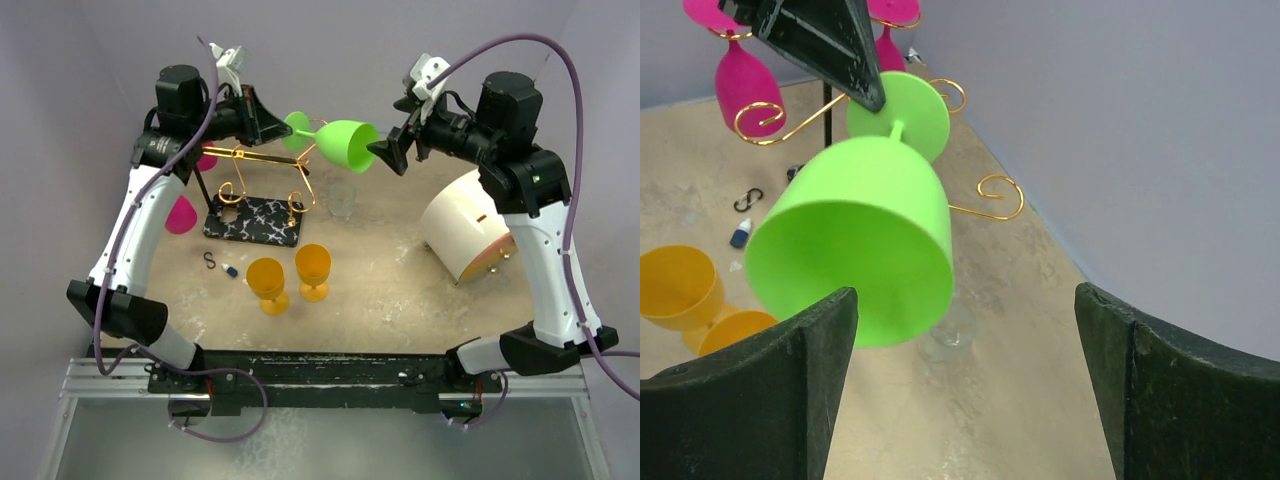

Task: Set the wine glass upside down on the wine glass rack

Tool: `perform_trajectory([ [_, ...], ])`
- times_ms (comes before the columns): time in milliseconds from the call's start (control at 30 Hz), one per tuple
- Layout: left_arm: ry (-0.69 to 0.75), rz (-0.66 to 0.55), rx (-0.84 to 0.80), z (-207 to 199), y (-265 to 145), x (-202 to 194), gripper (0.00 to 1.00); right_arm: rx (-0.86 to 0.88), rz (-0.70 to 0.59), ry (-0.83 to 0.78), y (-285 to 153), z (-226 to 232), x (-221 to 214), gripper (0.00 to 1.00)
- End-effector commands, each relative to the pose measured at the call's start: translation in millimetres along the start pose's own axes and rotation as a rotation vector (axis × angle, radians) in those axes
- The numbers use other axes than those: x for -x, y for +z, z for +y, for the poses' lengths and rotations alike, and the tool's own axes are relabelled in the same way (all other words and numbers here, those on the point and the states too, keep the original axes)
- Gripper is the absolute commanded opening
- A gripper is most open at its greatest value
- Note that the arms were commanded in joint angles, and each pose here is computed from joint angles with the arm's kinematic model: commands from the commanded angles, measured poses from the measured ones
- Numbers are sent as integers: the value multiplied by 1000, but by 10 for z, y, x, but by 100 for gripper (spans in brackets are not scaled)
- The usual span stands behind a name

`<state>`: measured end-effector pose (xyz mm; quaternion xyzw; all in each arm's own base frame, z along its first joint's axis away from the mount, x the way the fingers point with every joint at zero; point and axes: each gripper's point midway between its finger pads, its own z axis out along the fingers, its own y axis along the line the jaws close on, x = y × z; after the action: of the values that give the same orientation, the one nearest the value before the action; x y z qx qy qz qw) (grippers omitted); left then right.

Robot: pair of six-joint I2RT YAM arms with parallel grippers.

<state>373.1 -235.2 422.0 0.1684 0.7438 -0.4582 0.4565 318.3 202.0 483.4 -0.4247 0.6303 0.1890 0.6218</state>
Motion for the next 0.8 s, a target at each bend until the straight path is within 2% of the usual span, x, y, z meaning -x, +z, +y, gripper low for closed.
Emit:
perform_trajectory([
  [0, 53, -94, 49, 25, -290, 260, 0, -26, -10, -57, -156, 15, 81, 92],
  [233, 90, -209, 211, 373, -786, 539, 0, -70, 7, -50, -244, -8, 25, 94],
  [400, 293, -312, 444, 535, -1166, 779, 0, -85, 9, -39, -288, -27, -19, 94],
  [533, 417, -344, 622, 671, -1429, 937, 0, -98, 4, -27, -301, -61, -49, 94],
  [767, 532, -438, 888, 812, -1861, 1324, 0, -85, -12, -10, -332, -57, -70, 95],
])
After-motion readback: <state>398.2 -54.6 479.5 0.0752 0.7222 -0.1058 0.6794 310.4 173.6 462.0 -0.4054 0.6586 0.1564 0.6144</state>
